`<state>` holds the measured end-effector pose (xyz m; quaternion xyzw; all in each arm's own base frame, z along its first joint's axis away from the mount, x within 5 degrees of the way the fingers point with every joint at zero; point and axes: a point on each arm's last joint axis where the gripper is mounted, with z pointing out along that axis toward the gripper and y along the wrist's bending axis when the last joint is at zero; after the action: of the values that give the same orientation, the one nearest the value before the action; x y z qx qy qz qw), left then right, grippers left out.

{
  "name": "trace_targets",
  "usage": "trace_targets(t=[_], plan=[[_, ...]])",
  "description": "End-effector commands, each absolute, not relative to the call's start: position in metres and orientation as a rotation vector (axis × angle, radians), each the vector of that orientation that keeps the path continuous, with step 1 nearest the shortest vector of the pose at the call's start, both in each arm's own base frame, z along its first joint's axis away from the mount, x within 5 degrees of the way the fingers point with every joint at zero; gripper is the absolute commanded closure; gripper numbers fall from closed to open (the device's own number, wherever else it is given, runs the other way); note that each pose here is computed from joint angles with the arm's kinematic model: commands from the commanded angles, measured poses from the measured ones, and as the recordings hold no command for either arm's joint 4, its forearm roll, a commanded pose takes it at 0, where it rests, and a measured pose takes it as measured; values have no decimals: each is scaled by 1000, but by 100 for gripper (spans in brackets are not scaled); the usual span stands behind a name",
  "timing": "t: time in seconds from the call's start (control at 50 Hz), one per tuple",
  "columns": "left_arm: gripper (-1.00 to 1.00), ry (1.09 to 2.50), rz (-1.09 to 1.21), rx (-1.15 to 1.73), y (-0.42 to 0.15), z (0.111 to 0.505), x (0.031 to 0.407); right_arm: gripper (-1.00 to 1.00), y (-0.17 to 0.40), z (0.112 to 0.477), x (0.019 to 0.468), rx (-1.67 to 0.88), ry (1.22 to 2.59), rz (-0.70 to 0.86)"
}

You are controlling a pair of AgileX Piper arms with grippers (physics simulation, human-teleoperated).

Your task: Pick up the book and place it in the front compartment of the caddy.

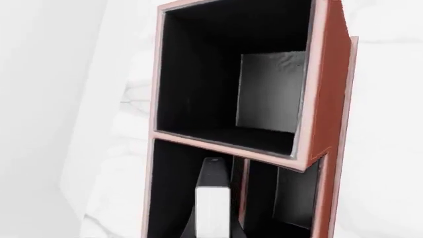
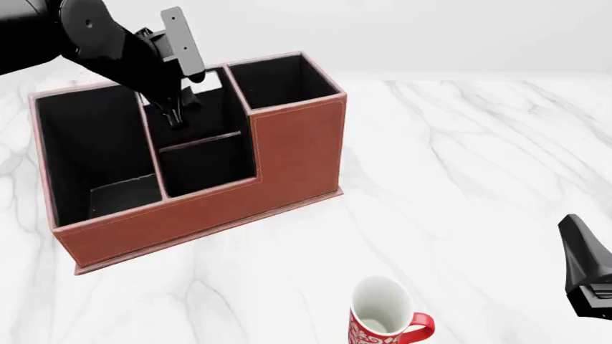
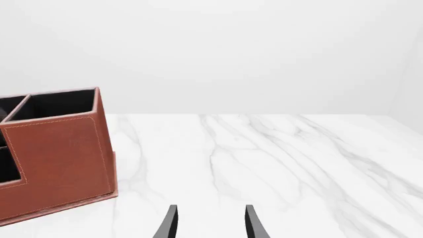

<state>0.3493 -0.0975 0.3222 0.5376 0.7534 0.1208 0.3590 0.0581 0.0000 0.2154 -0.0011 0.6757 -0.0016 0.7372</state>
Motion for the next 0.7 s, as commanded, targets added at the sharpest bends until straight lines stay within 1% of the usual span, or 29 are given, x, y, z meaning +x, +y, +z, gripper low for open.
trace_targets(t=[0.02, 0.24, 0.34, 0.36, 0.7], plan=[[100, 1980, 356, 1372, -85, 315, 367, -100, 0, 215, 58, -2, 1484, -3], [100, 2016, 357, 1353, -79, 307, 378, -100, 0, 215, 58, -2, 1484, -3], [100, 2007, 363, 1340, -78, 312, 380, -100, 0, 215, 58, -2, 1484, -3], [-100, 2009, 364, 1342, -77, 310, 381, -100, 0, 215, 58, -2, 1484, -3], [-100, 2001, 364, 1335, -79, 315, 380, -100, 0, 215, 58, -2, 1484, -3]])
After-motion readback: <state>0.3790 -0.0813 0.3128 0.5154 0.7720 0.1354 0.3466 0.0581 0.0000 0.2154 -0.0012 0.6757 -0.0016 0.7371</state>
